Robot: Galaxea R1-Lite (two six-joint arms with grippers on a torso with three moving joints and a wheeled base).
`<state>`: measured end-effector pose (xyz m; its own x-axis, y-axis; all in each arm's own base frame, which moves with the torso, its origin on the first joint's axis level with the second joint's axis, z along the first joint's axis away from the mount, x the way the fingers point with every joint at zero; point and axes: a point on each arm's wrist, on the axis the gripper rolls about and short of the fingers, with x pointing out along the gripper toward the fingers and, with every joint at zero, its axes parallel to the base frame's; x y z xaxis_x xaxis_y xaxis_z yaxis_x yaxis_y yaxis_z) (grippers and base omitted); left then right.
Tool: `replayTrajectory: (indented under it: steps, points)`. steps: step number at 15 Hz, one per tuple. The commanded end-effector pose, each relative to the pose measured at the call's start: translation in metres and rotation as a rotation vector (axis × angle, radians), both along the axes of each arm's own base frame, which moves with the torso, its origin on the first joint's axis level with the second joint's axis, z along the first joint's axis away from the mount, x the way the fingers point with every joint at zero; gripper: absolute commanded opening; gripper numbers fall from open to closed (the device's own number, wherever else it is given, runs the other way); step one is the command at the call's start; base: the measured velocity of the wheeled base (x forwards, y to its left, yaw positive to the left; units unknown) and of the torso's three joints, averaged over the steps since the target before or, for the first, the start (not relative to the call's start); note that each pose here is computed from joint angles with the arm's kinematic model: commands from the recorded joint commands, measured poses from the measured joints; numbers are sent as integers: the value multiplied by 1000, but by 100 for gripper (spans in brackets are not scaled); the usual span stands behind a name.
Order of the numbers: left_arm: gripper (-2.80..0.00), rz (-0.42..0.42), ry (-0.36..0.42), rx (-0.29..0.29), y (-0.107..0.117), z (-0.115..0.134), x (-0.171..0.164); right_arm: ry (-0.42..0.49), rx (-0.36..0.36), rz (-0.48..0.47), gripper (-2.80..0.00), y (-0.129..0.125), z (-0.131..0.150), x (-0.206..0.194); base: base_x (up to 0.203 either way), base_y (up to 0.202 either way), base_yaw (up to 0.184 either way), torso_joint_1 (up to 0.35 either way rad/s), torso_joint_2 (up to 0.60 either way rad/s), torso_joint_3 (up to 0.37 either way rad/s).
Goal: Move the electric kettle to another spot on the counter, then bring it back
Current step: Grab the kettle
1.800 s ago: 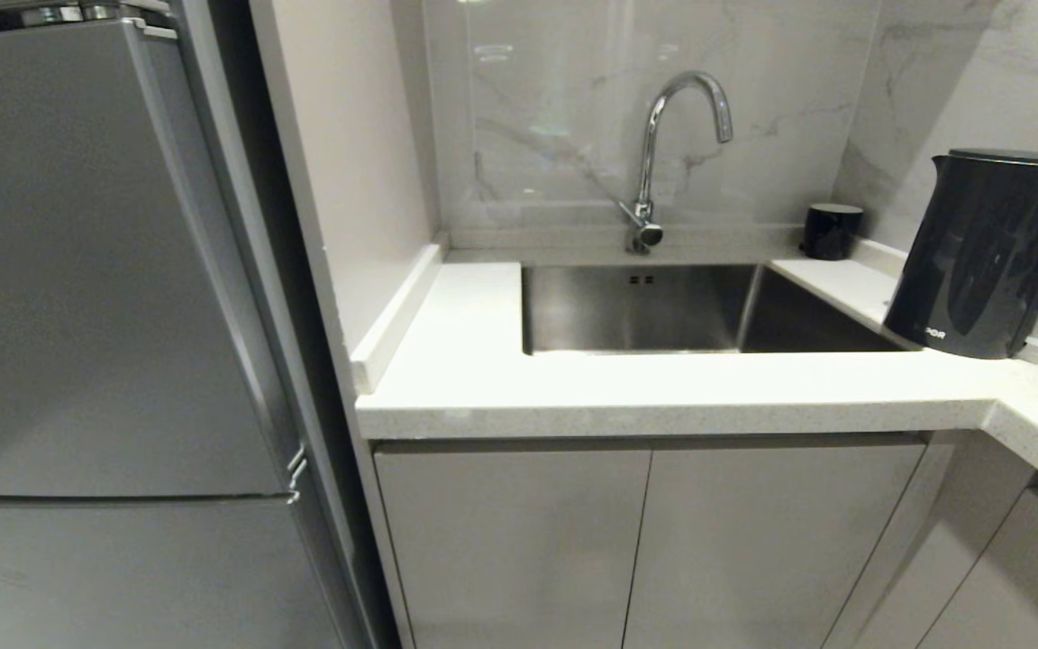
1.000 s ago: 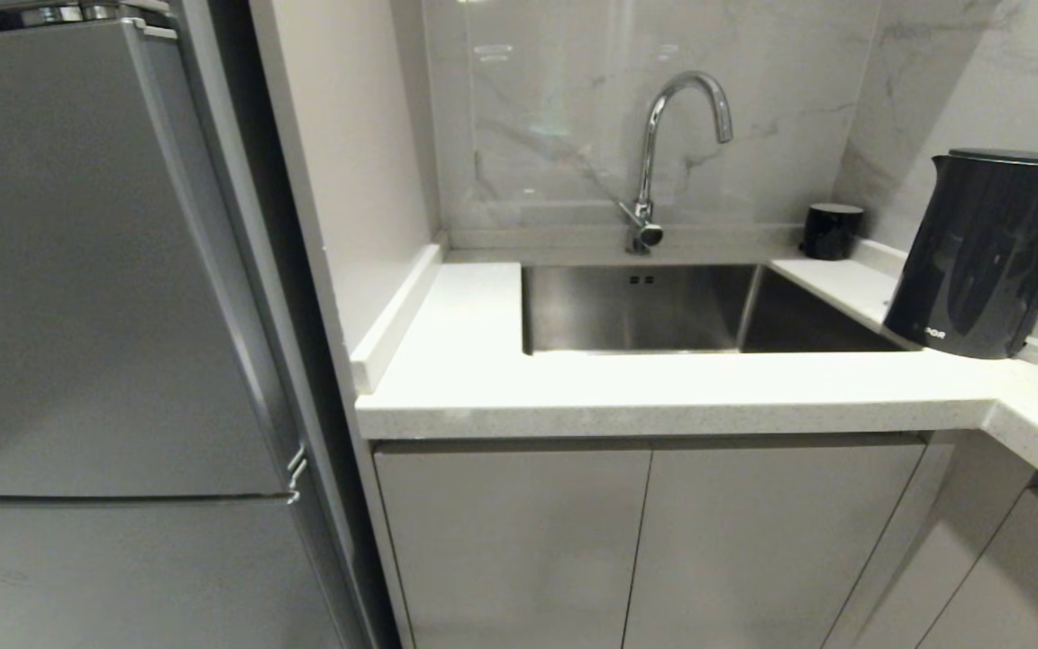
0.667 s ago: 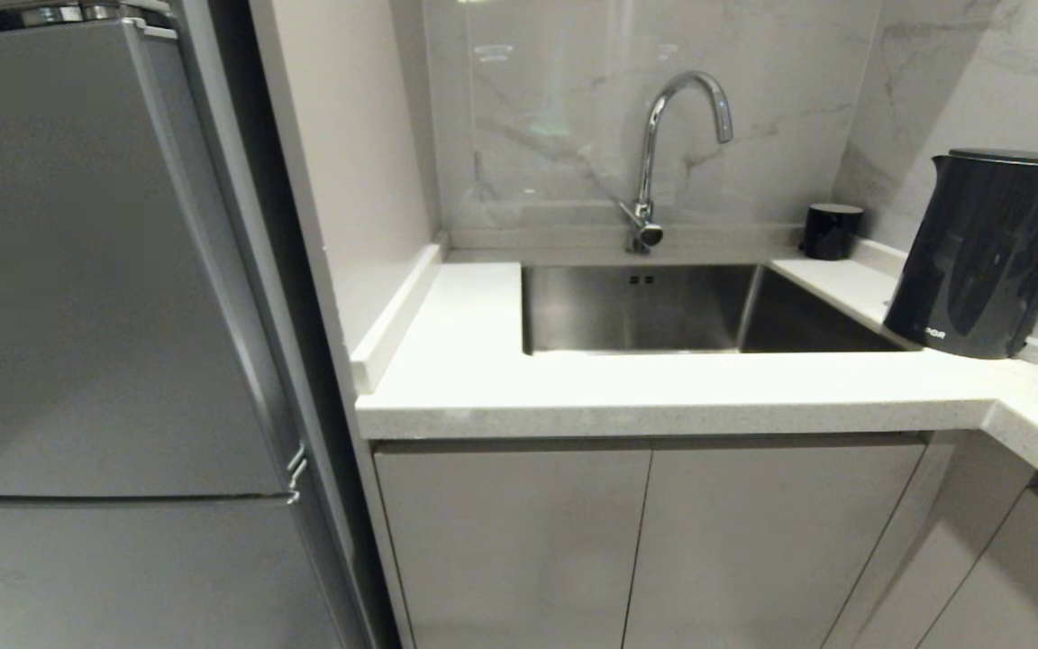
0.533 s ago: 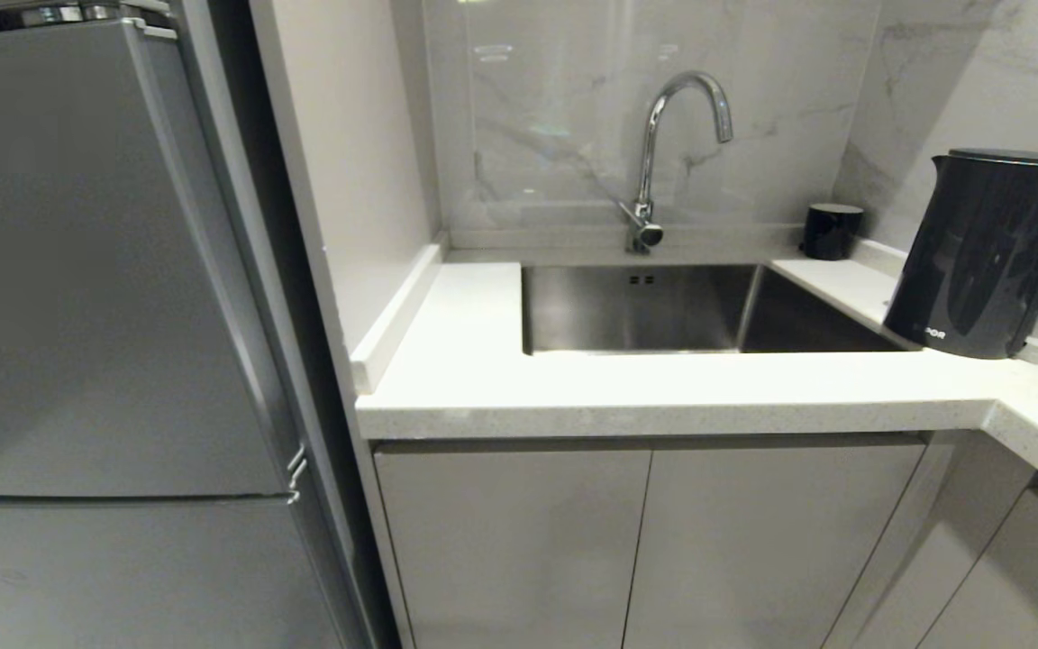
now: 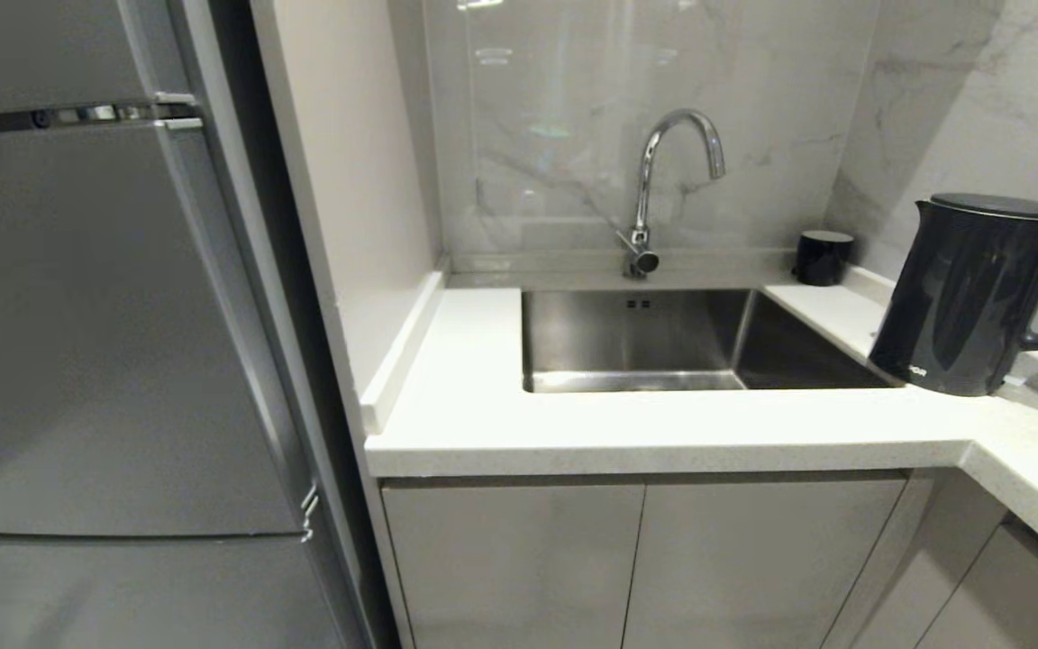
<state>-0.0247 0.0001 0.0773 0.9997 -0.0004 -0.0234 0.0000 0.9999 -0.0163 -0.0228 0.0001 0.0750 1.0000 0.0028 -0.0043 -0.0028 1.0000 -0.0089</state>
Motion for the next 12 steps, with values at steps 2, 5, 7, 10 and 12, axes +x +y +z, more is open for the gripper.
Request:
replayTrajectory:
  steps: [2,5,7,10,12]
  points:
    - [-280,0,1,0,0,0,0,0,0,0,-280,0,0,0,0,0,0,115,-486,-385]
    - [-280,0,1,0,0,0,0,0,0,0,-280,0,0,0,0,0,0,119,-506,-381]
    - [-280,0,1,0,0,0,0,0,0,0,-280,0,0,0,0,0,0,164,-531,-369]
    - [-280,0,1,0,0,0,0,0,0,0,-280,0,0,0,0,0,0,181,-558,-383]
    - [-280,0,1,0,0,0,0,1,0,0,-280,0,0,0,0,0,0,201,-575,-386]
